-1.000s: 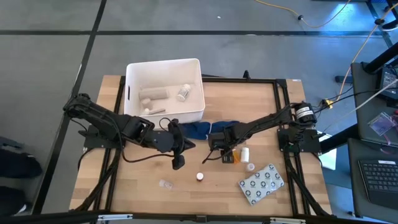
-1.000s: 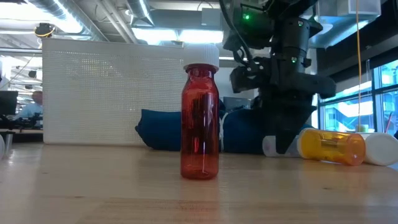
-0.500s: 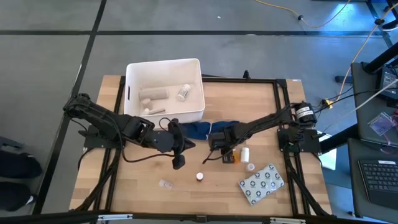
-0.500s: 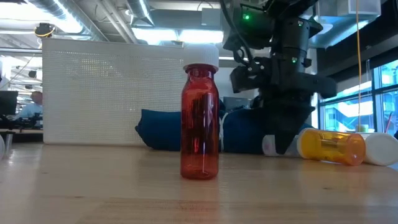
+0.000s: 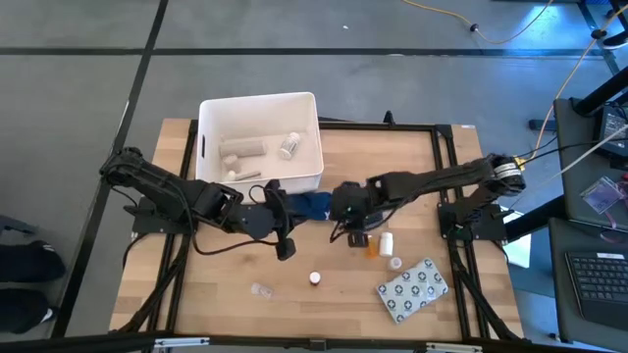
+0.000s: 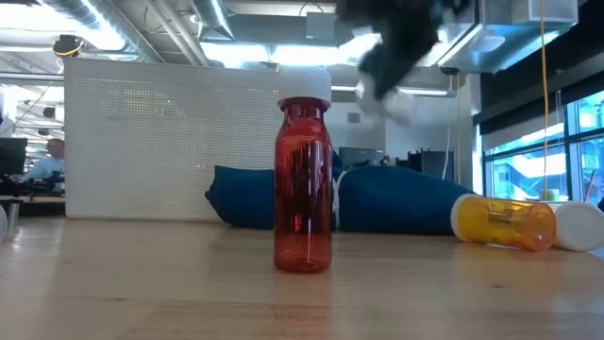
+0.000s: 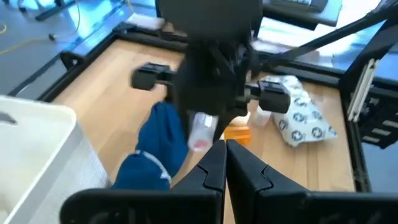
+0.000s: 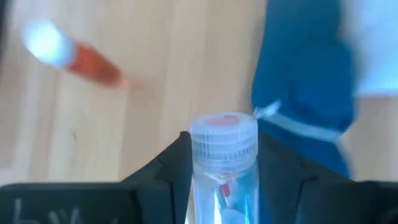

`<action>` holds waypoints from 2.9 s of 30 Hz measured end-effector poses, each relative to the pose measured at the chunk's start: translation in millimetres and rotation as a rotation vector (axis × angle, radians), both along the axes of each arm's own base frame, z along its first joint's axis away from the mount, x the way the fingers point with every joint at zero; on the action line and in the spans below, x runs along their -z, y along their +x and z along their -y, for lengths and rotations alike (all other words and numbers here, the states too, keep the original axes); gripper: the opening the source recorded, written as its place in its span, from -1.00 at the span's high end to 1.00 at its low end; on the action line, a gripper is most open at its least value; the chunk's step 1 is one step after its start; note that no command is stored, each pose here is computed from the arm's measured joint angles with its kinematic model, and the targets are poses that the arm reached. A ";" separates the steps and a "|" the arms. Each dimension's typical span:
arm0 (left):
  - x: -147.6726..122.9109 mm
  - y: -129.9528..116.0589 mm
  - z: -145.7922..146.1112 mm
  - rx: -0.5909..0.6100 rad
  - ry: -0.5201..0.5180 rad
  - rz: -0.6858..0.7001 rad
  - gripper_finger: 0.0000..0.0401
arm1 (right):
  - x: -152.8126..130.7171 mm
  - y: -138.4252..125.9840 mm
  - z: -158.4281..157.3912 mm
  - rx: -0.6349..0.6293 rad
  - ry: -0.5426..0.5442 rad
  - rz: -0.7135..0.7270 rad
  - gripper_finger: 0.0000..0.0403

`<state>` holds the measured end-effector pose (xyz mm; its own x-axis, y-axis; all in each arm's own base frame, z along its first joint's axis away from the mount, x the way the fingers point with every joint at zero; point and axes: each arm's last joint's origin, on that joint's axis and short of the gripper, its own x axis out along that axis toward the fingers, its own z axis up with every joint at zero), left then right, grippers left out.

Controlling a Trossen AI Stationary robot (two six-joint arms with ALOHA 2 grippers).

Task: Pick & place medical supplies in basket/bin
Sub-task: Put the top transparent pill bottle into the white container

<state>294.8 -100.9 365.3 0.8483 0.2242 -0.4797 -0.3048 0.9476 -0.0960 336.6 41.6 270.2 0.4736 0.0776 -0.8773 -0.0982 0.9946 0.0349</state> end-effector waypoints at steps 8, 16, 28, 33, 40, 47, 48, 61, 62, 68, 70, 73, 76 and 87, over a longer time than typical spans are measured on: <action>-4.5 2.9 -2.7 -0.005 0.078 0.034 0.87 | -84.2 -12.3 4.9 -0.054 -0.016 0.270 0.27; -11.9 14.6 6.9 0.255 0.468 0.055 0.53 | -121.0 -24.0 3.5 -0.121 0.059 0.386 0.27; -8.9 23.1 8.1 0.356 0.749 0.008 0.07 | -119.3 -23.9 -1.0 -0.157 0.226 0.347 0.26; -9.0 23.9 5.8 0.363 0.786 -0.005 0.00 | -120.6 -23.5 -2.4 -0.171 0.283 0.349 0.26; -8.8 28.3 1.1 0.404 0.759 0.023 -0.01 | -123.5 -21.6 -3.2 -0.173 0.312 0.378 0.26; -1.0 38.0 -3.5 0.420 0.797 -0.004 -0.01 | -124.6 -20.8 -3.3 -0.176 0.314 0.392 0.26; -0.2 40.3 -3.5 0.420 0.800 0.003 -0.01 | -124.6 -20.8 -3.4 -0.175 0.316 0.392 0.26; -2.2 46.4 -5.4 0.480 0.900 0.038 -0.02 | -125.7 -22.1 -4.5 -0.186 0.368 0.378 0.26; -1.8 47.1 -5.2 0.487 0.922 0.035 -0.02 | -125.3 -22.2 -4.5 -0.184 0.368 0.373 0.26; -2.4 49.6 -3.1 0.564 1.020 0.056 -0.02 | -125.0 -22.1 -5.0 -0.187 0.373 0.371 0.26; -2.4 49.8 -3.3 0.566 1.024 0.056 -0.02 | -124.9 -22.0 -4.9 -0.188 0.374 0.370 0.26; -0.9 51.6 -6.2 0.552 0.989 0.055 -0.02 | -124.3 -22.3 -4.6 -0.186 0.374 0.363 0.26; -0.7 52.9 -9.4 0.553 0.927 0.075 -0.02 | -124.1 -22.2 -4.7 -0.187 0.375 0.364 0.26; -0.5 56.1 -18.6 0.612 0.801 0.134 0.17 | -124.9 -21.2 -4.7 -0.190 0.372 0.378 0.26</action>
<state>351.0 -82.3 365.8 0.9611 -0.0526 -0.2713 0.2205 0.7378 0.6380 315.4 46.4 395.1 0.6971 0.4640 -0.5466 -0.3485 0.8855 0.3072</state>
